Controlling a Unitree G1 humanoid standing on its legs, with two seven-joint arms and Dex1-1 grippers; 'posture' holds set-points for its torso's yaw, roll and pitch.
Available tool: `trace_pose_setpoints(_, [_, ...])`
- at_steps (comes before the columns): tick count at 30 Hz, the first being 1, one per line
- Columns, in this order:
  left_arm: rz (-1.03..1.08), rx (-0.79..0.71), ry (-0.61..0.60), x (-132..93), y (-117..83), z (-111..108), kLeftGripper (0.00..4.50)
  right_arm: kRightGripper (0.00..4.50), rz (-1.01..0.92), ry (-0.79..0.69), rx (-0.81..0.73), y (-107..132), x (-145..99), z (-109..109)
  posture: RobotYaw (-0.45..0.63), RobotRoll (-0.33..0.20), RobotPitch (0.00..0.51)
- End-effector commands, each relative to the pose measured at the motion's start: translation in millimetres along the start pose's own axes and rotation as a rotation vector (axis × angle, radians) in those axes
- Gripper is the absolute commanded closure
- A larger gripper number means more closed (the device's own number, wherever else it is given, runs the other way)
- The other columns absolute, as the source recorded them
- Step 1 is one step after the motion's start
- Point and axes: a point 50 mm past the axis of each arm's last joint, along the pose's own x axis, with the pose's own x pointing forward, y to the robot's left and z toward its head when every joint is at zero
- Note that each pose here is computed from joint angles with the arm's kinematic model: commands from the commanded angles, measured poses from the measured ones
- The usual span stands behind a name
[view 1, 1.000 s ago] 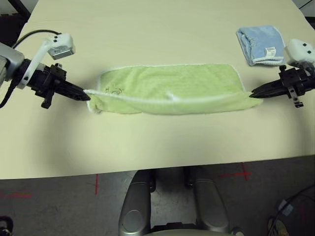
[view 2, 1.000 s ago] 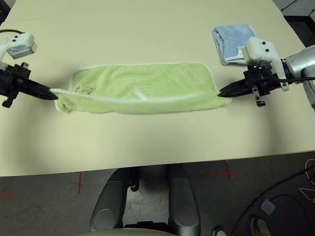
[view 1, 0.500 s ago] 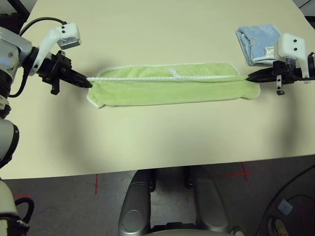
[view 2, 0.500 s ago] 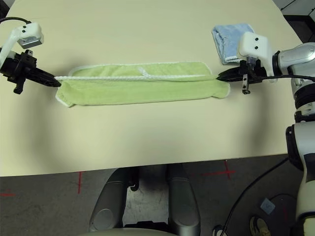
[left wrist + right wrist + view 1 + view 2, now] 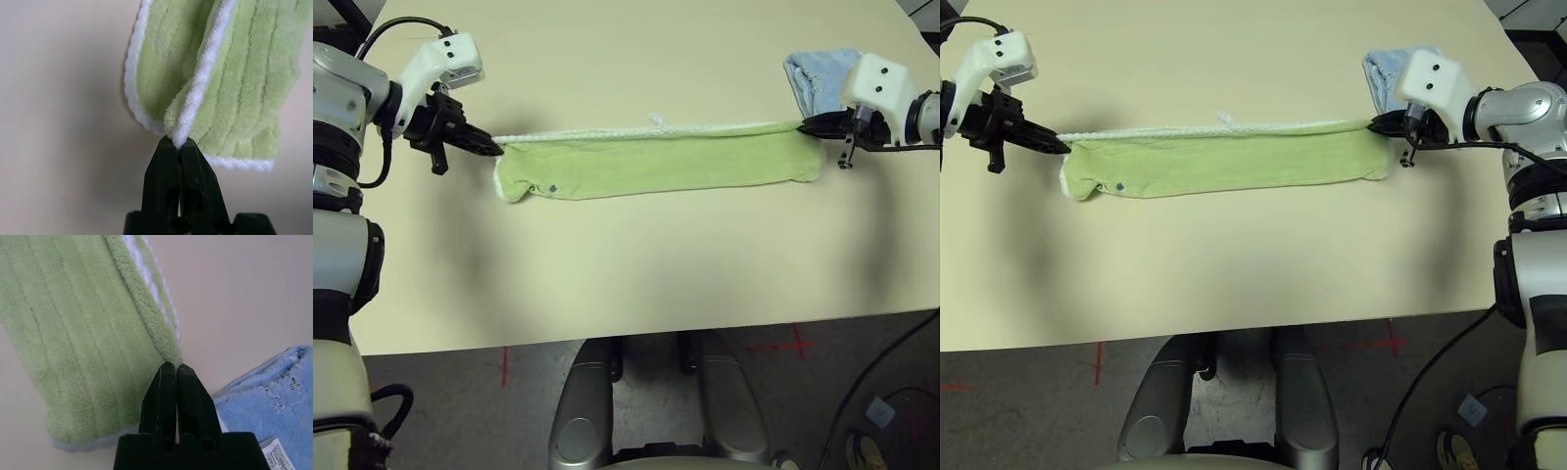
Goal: Fold the towel and set it aside.
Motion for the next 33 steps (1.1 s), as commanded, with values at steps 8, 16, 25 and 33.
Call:
trace_pose_setpoints(8, [0.077,0.065,0.132,-7,6,-3,4.48,4.50,-0.025,0.085,0.016,3,-1,-13,0.04,0.000,0.341])
trace_pose_setpoints(16, [0.140,0.081,0.106,-1,9,0,4.48,4.50,-0.043,0.096,0.014,5,3,-14,0.04,0.000,0.341])
trace_pose_setpoints(25, [0.163,0.080,0.119,1,10,-4,3.73,2.92,-0.082,0.068,0.024,2,5,-11,0.04,0.000,0.338])
trace_pose_setpoints(33, [0.291,0.077,-0.016,-16,15,-2,0.64,0.01,-0.207,0.020,-0.036,-11,-8,-4,0.03,0.000,0.330])
